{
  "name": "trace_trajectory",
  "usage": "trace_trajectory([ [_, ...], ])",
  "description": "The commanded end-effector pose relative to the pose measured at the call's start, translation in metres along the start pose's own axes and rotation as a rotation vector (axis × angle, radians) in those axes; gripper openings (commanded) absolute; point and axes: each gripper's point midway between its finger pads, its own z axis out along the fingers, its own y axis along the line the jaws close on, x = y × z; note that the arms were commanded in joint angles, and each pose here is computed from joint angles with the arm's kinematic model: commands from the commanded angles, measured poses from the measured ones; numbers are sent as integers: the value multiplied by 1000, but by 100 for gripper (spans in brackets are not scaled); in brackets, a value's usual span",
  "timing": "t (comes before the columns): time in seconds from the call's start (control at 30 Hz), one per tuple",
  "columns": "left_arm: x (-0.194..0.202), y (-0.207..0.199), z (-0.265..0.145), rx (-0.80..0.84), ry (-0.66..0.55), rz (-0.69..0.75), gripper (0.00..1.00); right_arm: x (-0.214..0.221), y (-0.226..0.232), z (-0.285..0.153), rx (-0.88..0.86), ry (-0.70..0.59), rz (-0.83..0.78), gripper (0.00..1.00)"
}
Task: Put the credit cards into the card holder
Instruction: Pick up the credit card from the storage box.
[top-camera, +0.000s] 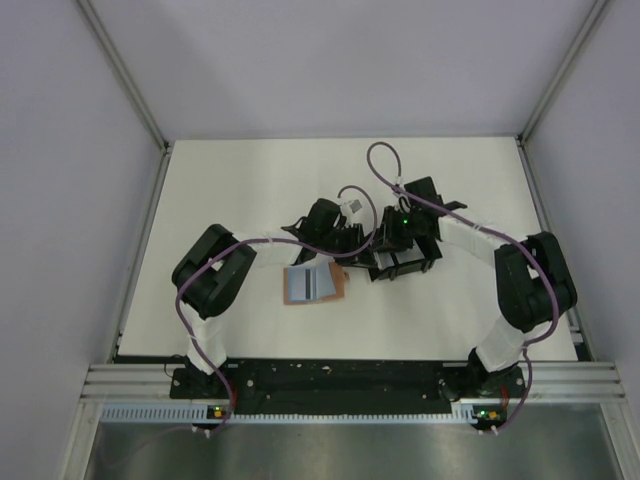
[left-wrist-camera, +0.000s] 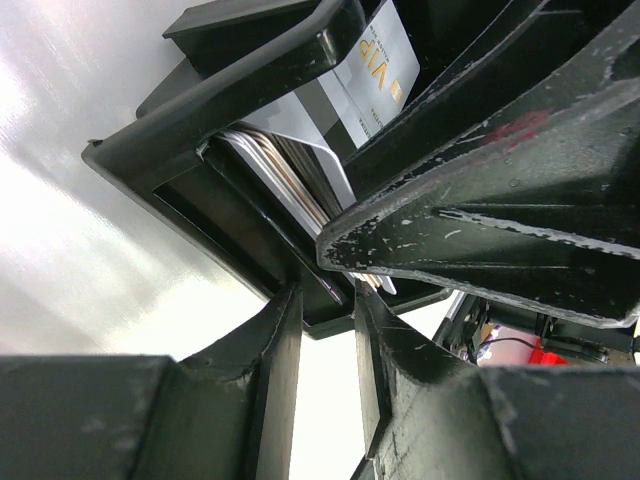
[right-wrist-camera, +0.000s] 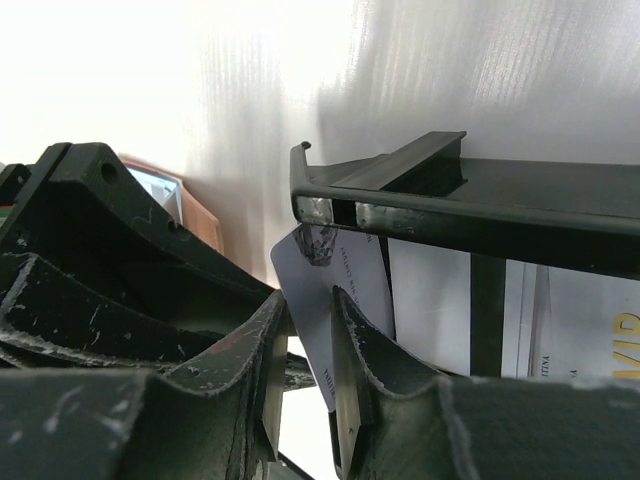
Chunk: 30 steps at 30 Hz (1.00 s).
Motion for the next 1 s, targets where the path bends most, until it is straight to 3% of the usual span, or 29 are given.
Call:
trace_trajectory([
  [0.0, -4, -2, 3, 23, -14, 18, 32, -20, 33, -20, -80, -77, -55, 23],
  [0.13, -2, 0, 4, 20, -8, 15, 32, -20, 33, -20, -77, -76, -56, 20],
  [0.27, -3, -1, 2, 19, -12, 17, 32, -22, 27, -22, -57, -88, -56, 8],
  [0.43, -3, -3, -1, 12, -19, 25, 31, -29, 10, -28, 6, -121, -46, 4],
  [0.63, -3, -2, -3, 6, -21, 29, 31, -23, -13, -15, 94, -82, -54, 6],
  [0.97, -3, -1, -2, 4, -18, 30, 31, -11, -15, 0, 83, -8, -76, 19],
])
